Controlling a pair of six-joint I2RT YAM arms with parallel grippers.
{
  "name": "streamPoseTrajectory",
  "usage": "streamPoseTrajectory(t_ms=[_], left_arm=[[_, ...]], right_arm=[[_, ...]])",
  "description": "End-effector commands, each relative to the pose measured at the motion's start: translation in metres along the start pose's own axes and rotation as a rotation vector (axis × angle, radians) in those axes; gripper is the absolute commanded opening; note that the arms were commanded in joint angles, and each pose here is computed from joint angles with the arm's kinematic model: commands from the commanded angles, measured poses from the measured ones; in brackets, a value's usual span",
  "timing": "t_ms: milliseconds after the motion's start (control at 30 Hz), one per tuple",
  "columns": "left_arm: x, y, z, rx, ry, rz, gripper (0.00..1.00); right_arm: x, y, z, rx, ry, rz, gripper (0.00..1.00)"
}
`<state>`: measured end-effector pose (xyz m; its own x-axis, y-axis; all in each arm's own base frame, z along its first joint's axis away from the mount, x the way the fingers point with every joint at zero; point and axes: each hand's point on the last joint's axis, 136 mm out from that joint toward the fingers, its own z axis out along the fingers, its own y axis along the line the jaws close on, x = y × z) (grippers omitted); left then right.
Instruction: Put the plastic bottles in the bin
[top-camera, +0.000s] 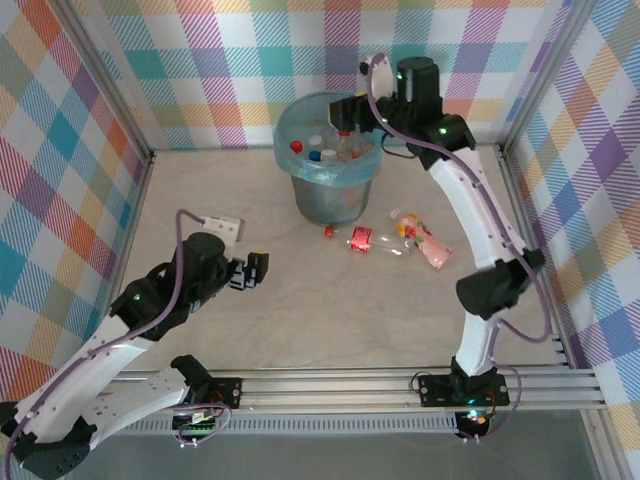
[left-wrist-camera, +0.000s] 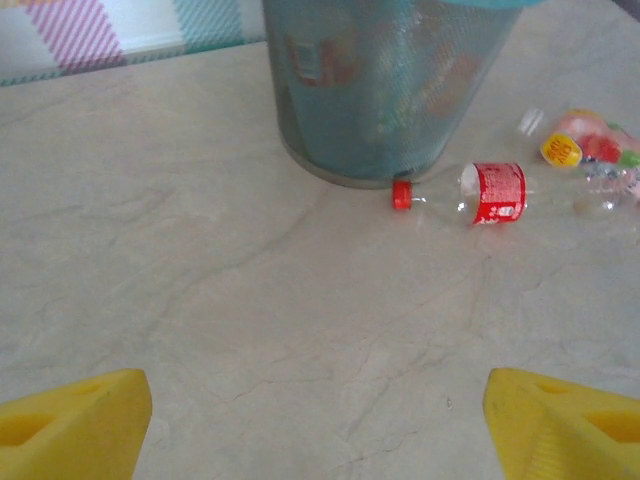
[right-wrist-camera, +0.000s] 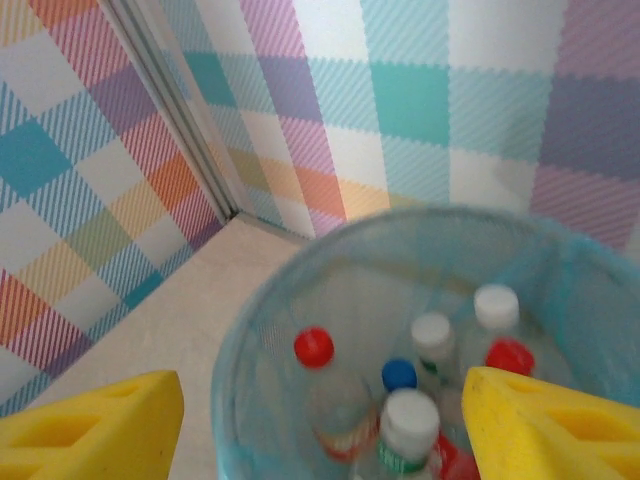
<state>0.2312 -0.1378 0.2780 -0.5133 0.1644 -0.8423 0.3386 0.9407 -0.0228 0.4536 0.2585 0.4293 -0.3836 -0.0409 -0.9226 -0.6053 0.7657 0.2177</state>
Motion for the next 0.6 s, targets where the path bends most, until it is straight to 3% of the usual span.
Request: streamPoseTrajectory(t_ms=[0,267,433,567], left_arm=[[-0.034,-0.026,-0.004,0.107,-0.095,0.097,0.86],[-0.049,-0.089,0.028,0.243,-0.090,0.213,0.85],[-0.062,-0.109,0.045,0.297,-0.106,0.056,0.87],[-0.059,-0.105,0.059,0.251,-0.093,-0.050,0.88]], right_arm=[[0.033,-0.031,-0.028,0.088,0.064,0.123,0.73],[0.140,-0.099,-0.083,0.272,0.220,0.226,0.73],[0.215,-0.099,-0.068,0.195,0.392,0.225,0.76],[0.261,-0.095,-0.040,0.078,0.455,0.273,0.79]])
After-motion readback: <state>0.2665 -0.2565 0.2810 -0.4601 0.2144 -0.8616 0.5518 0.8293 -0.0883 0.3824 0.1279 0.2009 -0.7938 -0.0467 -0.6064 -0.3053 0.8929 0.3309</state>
